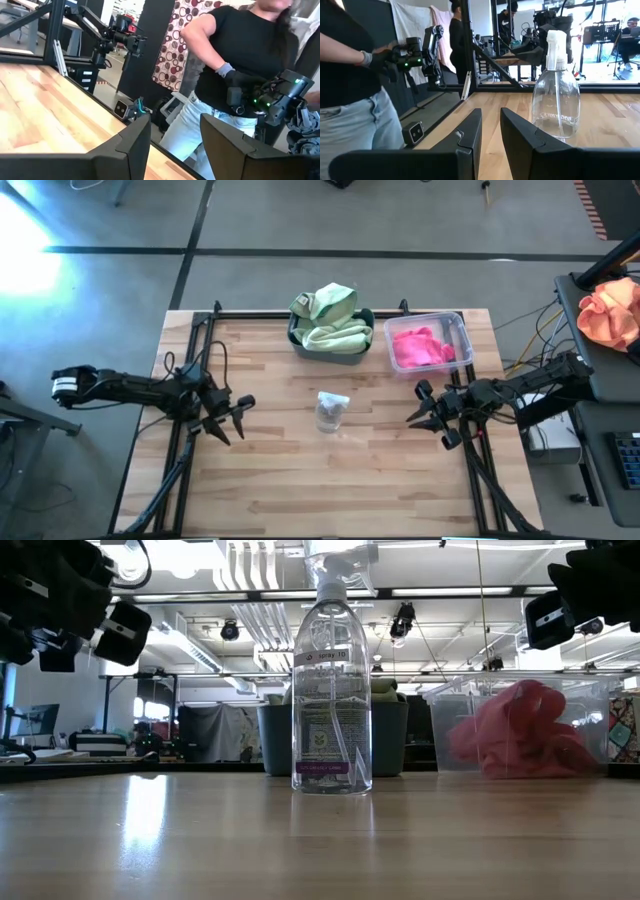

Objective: Sort microfiber towel by color & place in baskets
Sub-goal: Return to Home Position

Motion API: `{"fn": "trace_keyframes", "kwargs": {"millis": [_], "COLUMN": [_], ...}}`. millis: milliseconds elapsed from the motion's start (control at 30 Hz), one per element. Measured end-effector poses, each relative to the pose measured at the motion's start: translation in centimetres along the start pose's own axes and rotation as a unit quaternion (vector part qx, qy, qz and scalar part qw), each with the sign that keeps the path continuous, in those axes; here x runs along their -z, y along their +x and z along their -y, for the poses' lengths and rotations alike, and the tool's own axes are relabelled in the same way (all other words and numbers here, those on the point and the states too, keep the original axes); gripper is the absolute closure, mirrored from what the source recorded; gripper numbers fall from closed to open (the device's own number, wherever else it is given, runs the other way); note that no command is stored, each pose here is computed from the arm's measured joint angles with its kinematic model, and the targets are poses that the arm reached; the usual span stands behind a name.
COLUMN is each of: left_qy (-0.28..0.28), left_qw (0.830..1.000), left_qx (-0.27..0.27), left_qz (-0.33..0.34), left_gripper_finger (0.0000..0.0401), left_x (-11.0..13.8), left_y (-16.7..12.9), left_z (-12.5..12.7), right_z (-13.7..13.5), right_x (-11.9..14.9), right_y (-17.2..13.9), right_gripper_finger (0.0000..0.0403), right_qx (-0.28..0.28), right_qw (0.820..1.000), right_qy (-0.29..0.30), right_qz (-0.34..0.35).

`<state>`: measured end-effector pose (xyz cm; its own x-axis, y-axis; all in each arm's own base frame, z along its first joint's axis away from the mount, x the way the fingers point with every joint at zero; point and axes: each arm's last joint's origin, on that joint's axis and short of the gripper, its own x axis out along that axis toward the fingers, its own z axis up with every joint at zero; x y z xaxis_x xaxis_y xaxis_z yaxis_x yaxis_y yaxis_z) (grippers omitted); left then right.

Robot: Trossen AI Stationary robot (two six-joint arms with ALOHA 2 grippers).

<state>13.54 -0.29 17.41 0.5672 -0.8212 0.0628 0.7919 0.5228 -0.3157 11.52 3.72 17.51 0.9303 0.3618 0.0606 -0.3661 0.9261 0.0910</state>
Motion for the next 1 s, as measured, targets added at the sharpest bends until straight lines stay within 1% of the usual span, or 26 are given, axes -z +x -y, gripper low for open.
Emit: {"fn": "trace_keyframes", "kwargs": {"millis": [100, 367, 533, 767, 1000], "left_qy": [-0.006, -0.02, -0.021, -0.013, -0.022], "left_qw": [1.0, 1.0, 1.0, 1.0, 1.0], "left_qx": [-0.001, -0.003, -0.002, -0.001, -0.003], "left_qz": [-0.002, -0.009, -0.009, -0.006, -0.01], "left_gripper_finger": [0.0258, 0.0326, 0.0356, 0.0363, 0.0363], "left_x": [0.1, 0.4, 0.3, 0.0, 0.2], "left_y": [0.0, 0.1, 0.0, -0.3, -0.7], "left_z": [-0.1, -0.4, -0.1, 0.9, 1.7], "right_z": [0.0, 0.0, 0.0, 0.0, 0.0], "right_x": [0.0, 0.0, 0.0, 0.0, 0.0], "right_y": [0.0, 0.0, 0.0, 0.0, 0.0], "right_gripper_finger": [0.0339, 0.0339, 0.0339, 0.0339, 0.0339], "right_qx": [0.0, 0.0, 0.0, 0.0, 0.0], "right_qw": [1.0, 1.0, 1.0, 1.0, 1.0], "right_qy": [0.0, 0.0, 0.0, 0.0, 0.0], "right_qz": [0.0, 0.0, 0.0, 0.0, 0.0]}}
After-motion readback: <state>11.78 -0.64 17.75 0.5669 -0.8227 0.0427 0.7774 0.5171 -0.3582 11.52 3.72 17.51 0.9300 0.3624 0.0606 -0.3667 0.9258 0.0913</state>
